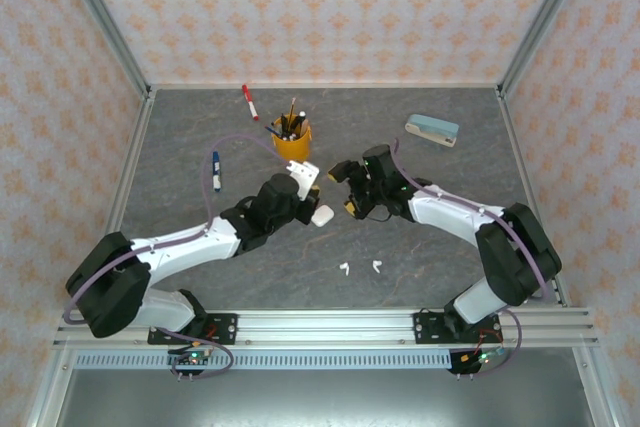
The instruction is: Insert the wireless bluetooth earbuds into the charging case
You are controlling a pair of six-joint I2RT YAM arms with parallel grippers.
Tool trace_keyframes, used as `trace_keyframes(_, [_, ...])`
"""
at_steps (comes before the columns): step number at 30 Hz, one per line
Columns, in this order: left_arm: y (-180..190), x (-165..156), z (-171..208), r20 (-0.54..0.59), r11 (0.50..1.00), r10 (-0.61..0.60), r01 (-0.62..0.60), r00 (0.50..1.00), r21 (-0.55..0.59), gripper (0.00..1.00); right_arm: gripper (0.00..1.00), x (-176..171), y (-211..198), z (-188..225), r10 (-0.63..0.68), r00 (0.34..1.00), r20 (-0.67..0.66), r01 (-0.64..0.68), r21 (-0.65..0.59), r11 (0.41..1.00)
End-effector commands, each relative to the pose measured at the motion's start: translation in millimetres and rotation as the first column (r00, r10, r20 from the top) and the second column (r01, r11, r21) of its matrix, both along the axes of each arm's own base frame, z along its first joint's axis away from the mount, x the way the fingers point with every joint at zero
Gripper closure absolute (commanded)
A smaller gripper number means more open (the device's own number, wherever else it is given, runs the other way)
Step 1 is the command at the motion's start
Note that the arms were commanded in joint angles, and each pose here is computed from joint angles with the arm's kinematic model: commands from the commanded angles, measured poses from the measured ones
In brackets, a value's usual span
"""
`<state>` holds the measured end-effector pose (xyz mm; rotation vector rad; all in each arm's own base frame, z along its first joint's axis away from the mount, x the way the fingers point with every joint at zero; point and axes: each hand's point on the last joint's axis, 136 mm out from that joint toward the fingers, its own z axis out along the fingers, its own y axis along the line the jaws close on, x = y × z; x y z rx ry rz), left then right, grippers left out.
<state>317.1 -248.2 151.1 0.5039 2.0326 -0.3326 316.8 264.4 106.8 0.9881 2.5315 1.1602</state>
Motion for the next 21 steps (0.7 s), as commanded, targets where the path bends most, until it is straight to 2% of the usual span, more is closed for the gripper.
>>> trace_keyframes(1, [29.2,9.2,21.8,0.036,0.979,0.164,-0.158,0.986,-0.132,0.88,0.14,-7.3,-34.7,-10.4,0.062,0.998,0.019,-0.055,-0.274,0.960])
trace_keyframes(4, [59.7,17.9,21.9,-0.034,0.934,0.266,-0.266,0.963,-0.240,0.68,0.15,-11.9,-44.9,-20.0,0.189,0.982,0.015,-0.166,-0.408,0.898])
trace_keyframes(6, [76.2,22.9,20.3,-0.087,0.901,0.321,-0.332,0.943,-0.280,0.48,0.16,-15.2,-44.3,-28.7,0.270,0.963,-0.011,-0.245,-0.452,0.857])
trace_keyframes(8, [87.5,27.1,17.8,-0.137,0.874,0.358,-0.383,0.924,-0.299,0.31,0.17,-18.4,-37.7,-38.2,0.337,0.941,-0.034,-0.313,-0.463,0.829])
trace_keyframes(12, [109.6,36.7,5.1,-0.266,0.799,0.419,-0.492,0.868,-0.346,0.11,0.17,-18.7,-16.9,-53.0,0.428,0.902,-0.058,-0.401,-0.481,0.780])
trace_keyframes(15, [127.5,42.4,-8.0,-0.352,0.735,0.456,-0.569,0.818,-0.369,0.06,0.18,-15.0,-3.5,-62.2,0.464,0.883,-0.072,-0.434,-0.505,0.746])
trace_keyframes(17, [134.3,44.5,-14.7,-0.384,0.716,0.469,-0.597,0.795,-0.361,0.04,0.19,-11.1,3.0,-67.3,0.474,0.877,-0.080,-0.445,-0.509,0.737])
trace_keyframes(21, [138.5,47.1,-23.0,-0.415,0.712,0.477,-0.617,0.775,-0.335,0.00,0.19,-2.3,10.5,-72.9,0.482,0.873,-0.073,-0.447,-0.514,0.732])
